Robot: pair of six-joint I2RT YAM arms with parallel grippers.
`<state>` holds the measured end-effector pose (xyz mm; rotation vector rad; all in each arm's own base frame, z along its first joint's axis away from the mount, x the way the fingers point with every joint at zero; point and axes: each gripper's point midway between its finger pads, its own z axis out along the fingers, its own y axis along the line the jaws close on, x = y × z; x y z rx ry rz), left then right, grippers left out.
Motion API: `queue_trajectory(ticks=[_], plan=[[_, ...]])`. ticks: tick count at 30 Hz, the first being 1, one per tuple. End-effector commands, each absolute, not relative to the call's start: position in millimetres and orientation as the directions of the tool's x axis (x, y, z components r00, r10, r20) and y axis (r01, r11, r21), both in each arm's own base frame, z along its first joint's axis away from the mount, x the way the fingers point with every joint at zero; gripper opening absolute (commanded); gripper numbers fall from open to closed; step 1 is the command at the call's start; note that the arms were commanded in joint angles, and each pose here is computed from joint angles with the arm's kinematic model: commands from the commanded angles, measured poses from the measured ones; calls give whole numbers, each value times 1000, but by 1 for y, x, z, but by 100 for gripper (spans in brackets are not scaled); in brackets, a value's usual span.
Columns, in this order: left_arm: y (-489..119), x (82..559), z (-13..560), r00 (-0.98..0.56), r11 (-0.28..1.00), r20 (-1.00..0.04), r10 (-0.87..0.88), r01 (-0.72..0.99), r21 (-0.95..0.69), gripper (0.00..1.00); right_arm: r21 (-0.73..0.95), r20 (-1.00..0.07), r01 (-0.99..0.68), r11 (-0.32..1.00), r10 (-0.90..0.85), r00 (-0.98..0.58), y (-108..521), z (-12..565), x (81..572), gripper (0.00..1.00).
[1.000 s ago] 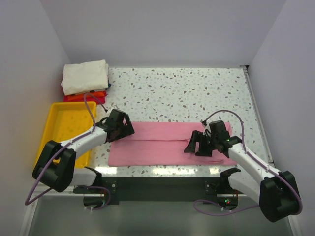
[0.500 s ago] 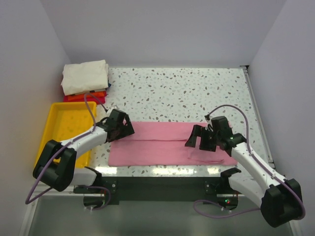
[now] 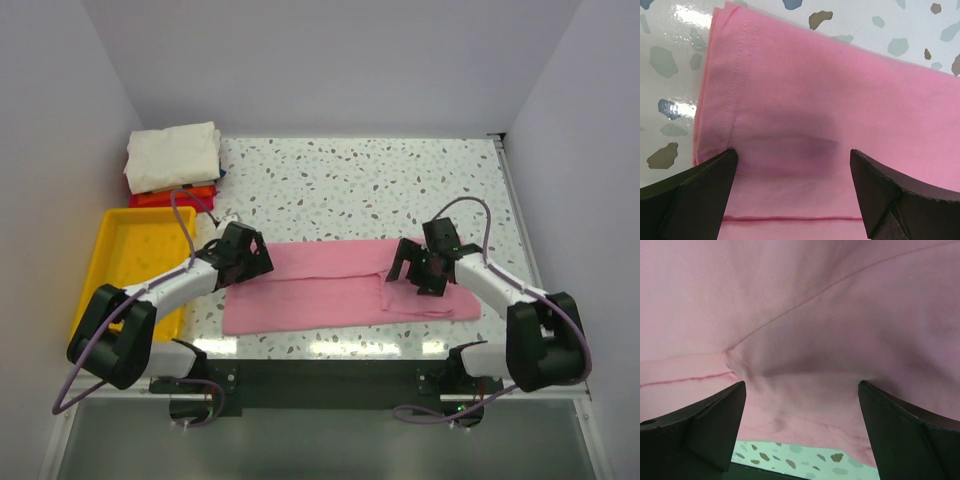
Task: Fold and stack the t-shirts
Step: Fold the tshirt
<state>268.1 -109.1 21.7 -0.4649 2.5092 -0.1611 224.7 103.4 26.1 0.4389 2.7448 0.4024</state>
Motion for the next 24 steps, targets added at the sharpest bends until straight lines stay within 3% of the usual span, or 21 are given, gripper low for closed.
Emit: queue_trajectory(ticks=[1, 6, 10, 11, 12, 13, 18, 20, 24], plan=[[-113, 250, -1, -823, 935, -447, -350, -283, -212, 100, 304, -346, 265, 915, 365, -864, 98, 17, 265, 99], [-130, 253, 3, -834, 924, -417, -361, -259, -281, 100, 271, -327, 263, 926, 346, -880, 103, -1, 305, 99], [-140, 251, 2, -843, 910, -378, -382, -272, -313, 100, 305, -355, 175, 936, 282, -891, 122, 7, 374, 99], [-141, 247, 0, -850, 909, -363, -381, -273, -315, 100, 307, -347, 157, 939, 264, -900, 126, 3, 384, 99], [-143, 244, 0, -856, 909, -354, -377, -268, -320, 100, 269, -270, 168, 948, 242, -932, 126, -19, 381, 99], [-147, 238, 0, -862, 907, -340, -375, -267, -325, 100, 284, -310, 120, 951, 210, -927, 134, -8, 411, 99], [-162, 192, -17, -900, 897, -228, -371, -285, -338, 100, 348, -322, 37, 937, 157, -934, 162, -9, 476, 99], [-174, 166, -21, -913, 888, -169, -371, -296, -350, 100, 361, -295, 3, 932, 118, -948, 174, -27, 484, 99], [-214, 141, -10, -937, 869, -140, -320, -231, -437, 100, 384, -344, -93, 919, 49, -938, 206, -24, 514, 99]])
